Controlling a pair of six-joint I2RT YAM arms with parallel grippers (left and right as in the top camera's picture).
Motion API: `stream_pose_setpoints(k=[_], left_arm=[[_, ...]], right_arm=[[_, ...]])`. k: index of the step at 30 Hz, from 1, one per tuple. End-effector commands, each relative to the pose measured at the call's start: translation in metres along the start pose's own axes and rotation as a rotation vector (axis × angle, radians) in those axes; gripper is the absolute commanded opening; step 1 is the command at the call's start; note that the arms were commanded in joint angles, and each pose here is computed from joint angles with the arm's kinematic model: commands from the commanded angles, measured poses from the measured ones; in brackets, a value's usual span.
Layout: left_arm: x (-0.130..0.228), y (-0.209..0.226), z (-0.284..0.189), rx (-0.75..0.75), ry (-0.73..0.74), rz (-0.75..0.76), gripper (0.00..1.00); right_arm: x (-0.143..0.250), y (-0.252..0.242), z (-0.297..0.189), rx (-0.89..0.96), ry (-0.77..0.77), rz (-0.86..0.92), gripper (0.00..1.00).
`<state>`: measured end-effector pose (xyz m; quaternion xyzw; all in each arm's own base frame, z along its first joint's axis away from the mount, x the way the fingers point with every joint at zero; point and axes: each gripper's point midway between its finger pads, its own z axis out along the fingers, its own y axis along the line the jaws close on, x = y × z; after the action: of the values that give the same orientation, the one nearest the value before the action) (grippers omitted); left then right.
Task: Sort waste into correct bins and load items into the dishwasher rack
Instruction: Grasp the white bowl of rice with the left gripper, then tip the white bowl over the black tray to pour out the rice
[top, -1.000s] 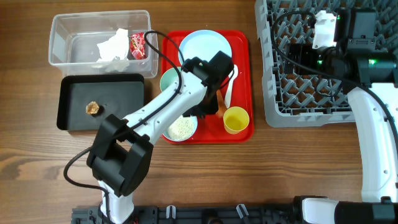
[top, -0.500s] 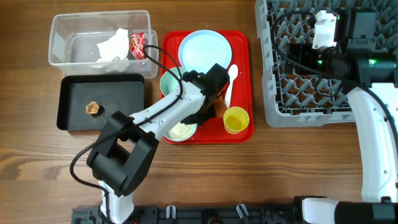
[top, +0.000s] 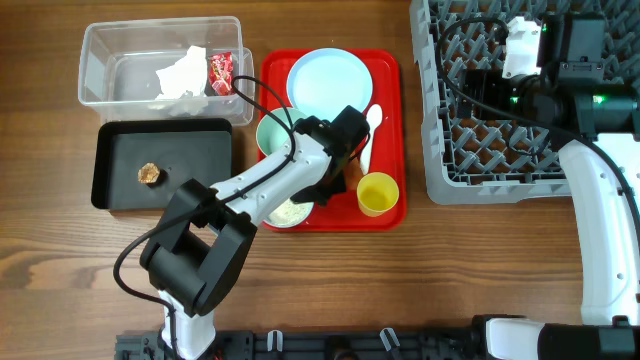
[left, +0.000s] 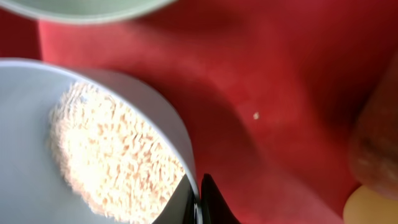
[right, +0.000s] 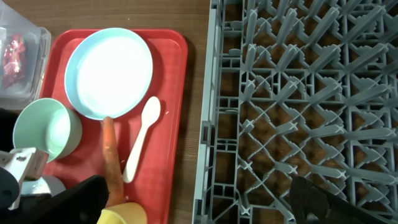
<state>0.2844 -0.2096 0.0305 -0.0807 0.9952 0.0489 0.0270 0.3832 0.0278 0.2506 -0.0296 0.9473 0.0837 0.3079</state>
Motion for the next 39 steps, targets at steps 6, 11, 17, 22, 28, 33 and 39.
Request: stream_pose_setpoints(k=[6, 11, 17, 22, 28, 33, 39], left_arm=[[-0.025, 0.035, -0.060, 0.058, -0.081, 0.019, 0.04], [-0.043, 0.054, -0.092, 0.152, -0.139, -0.035, 0.04], [-0.062, 0.084, -0.125, 0.351, -0.146, -0.075, 0.04], [-0.083, 0.118, -0.140, 0.605, -0.151, 0.013, 0.04], [-0.105, 0.167, -0.145, 0.828, -0.191, -0.041, 0.04], [-0.107, 0.188, -0.136, 0.983, -0.178, -0.045, 0.04], [-0.111, 0.182, -0.121, 1.134, -0.140, -0.021, 0.04]], right_arm=[[-0.008, 0.004, -0.001, -0.015, -0.016, 0.007, 0.96], [-0.008, 0.004, -0.001, -0.015, -0.017, 0.007, 0.96], [-0.008, 0.003, -0.001, -0.015, -0.018, 0.007, 0.96], [-0.008, 0.003, -0.001, -0.015, -0.018, 0.007, 0.96], [-0.009, 0.003, -0.001, -0.015, -0.022, 0.006, 0.96], [-0.009, 0.003, -0.001, -0.015, -0.021, 0.006, 0.96], [-0.008, 0.004, -0.001, -0.015, -0.017, 0.007, 0.96]])
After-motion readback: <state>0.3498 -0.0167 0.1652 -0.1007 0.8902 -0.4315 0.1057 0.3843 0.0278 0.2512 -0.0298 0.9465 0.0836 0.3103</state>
